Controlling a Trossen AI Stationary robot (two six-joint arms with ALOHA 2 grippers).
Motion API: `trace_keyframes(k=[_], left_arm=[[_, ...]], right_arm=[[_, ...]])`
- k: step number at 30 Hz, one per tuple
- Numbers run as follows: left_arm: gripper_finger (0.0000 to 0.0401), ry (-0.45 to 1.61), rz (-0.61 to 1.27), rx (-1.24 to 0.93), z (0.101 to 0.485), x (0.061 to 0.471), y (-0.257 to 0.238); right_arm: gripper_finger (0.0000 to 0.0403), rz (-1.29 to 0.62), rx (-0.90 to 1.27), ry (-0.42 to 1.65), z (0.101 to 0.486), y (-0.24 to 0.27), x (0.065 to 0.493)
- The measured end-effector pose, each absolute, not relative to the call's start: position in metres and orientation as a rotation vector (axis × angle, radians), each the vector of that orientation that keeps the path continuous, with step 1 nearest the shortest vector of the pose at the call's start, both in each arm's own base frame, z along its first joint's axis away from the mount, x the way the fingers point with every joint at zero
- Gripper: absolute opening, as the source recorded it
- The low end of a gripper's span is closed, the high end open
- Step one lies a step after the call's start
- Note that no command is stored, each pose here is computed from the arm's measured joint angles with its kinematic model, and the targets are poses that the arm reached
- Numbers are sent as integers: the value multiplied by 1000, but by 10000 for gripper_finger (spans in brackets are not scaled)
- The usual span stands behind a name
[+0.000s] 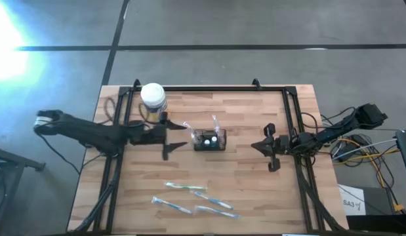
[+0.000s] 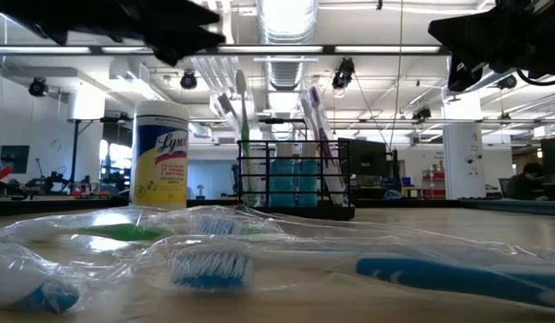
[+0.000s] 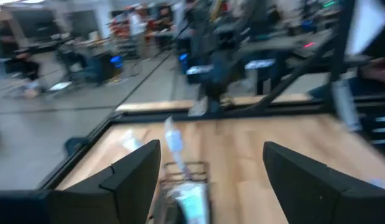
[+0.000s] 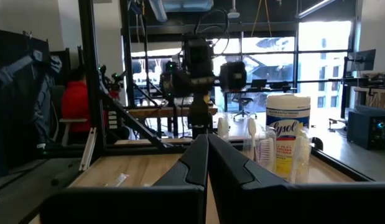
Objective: Pick & Place toothbrushing station
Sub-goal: Put the green toothbrush into the wire organizer
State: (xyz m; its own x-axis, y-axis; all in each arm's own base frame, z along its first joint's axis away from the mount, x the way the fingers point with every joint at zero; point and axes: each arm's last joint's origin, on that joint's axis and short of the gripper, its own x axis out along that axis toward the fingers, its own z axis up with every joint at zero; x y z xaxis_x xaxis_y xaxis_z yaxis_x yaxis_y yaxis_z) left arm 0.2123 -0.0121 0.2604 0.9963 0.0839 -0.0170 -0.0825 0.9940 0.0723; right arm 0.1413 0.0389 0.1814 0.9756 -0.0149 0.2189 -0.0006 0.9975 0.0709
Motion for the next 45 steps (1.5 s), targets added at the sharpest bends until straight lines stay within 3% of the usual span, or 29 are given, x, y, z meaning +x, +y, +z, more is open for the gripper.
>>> trace_keyframes(k=[7, 10, 13, 17, 19, 32, 36, 45], left_arm=[[284, 3, -58, 36, 281, 166, -15], [256, 15, -83, 42, 281, 154, -16], [186, 11, -94, 44, 277, 148, -17], [56, 14, -93, 57, 265, 142, -16], [16, 22, -86, 65, 257, 139, -15], [7, -12, -47, 30, 227, 122, -12], [4, -34, -56, -4, 226, 117, -12], [7, -32, -57, 11, 222, 115, -11]], right_arm=[[8, -7, 75, -221, 181, 39, 141], [8, -7, 75, -222, 182, 39, 141], [8, -7, 75, -222, 182, 39, 141], [8, -7, 77, -222, 182, 39, 141], [8, -7, 78, -222, 182, 39, 141], [8, -8, 73, -199, 178, 40, 143], [8, 11, 165, -165, 175, 41, 147], [8, -13, 93, 159, 213, 66, 218]])
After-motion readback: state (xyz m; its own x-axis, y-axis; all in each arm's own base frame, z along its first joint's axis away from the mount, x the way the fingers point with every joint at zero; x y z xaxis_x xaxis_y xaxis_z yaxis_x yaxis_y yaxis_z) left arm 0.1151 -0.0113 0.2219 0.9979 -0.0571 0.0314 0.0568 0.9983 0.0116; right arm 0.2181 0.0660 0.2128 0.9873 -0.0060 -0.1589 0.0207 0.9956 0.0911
